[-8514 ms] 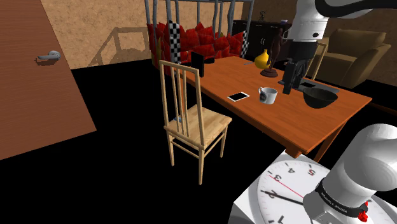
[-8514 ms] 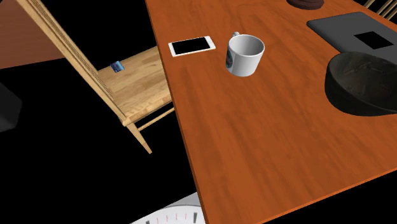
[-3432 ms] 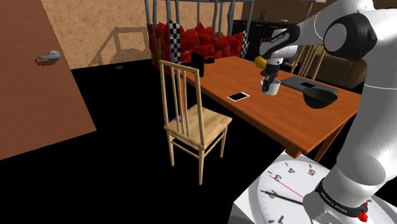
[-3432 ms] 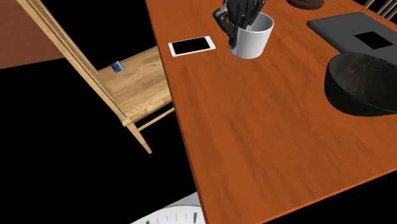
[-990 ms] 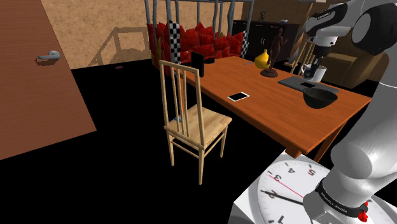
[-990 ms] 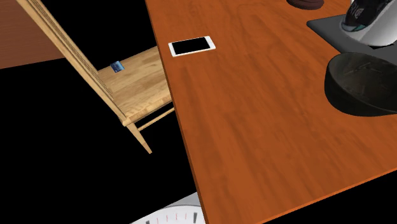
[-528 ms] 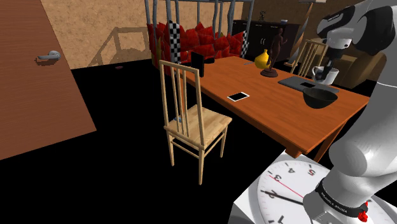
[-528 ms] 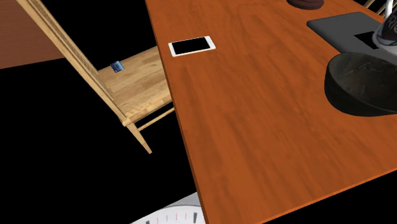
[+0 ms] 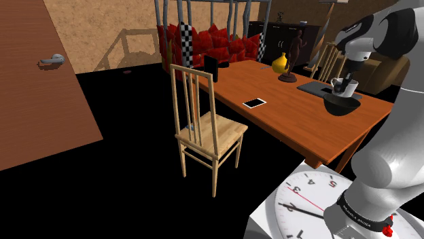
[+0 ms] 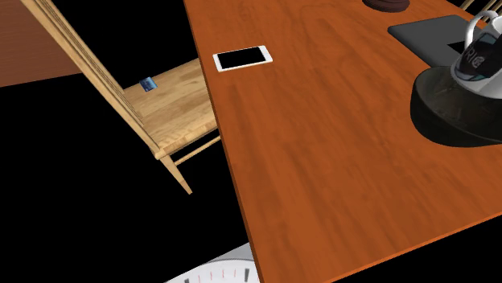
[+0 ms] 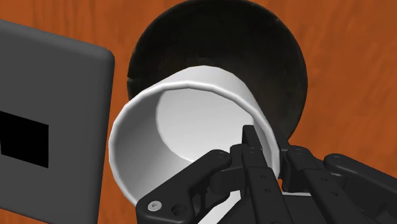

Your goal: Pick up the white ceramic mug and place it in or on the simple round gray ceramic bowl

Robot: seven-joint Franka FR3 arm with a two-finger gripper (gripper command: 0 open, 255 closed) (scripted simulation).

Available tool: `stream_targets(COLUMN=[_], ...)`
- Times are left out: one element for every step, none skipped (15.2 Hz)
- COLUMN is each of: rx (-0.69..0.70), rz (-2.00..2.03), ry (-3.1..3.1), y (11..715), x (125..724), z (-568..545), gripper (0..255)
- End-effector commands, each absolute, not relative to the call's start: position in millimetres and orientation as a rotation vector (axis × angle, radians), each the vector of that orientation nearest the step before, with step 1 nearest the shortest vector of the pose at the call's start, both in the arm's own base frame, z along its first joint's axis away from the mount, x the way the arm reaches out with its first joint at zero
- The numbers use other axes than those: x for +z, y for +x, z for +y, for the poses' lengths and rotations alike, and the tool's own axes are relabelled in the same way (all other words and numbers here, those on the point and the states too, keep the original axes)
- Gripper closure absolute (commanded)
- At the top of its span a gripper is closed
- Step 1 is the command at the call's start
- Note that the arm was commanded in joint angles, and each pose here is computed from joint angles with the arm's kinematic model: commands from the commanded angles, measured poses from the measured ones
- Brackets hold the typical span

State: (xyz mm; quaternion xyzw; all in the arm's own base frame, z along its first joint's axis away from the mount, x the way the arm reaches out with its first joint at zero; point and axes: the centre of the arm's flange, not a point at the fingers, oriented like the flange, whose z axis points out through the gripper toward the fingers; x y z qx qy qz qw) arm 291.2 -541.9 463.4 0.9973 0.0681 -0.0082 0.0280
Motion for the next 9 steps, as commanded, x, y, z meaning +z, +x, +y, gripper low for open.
stream_targets(rx=[-0.025,-0.025,-0.025,-0.025,-0.025,-0.025,-0.025,-0.025,-0.025], rz=[0.21,0.21,0.21,0.21,0.21,0.21,0.21,0.21,0.21], ry=[3.078,3.078,3.078,3.078,3.078,3.078,3.078,3.078,3.078], y=[292,292,292,292,292,292,292,292,292], x=[453,448,442,436,436,436,436,436,436], z=[-541,-541,-541,-541,-541,-541,-541,-541,-541], gripper=[255,255,255,255,255,255,255,255,255])
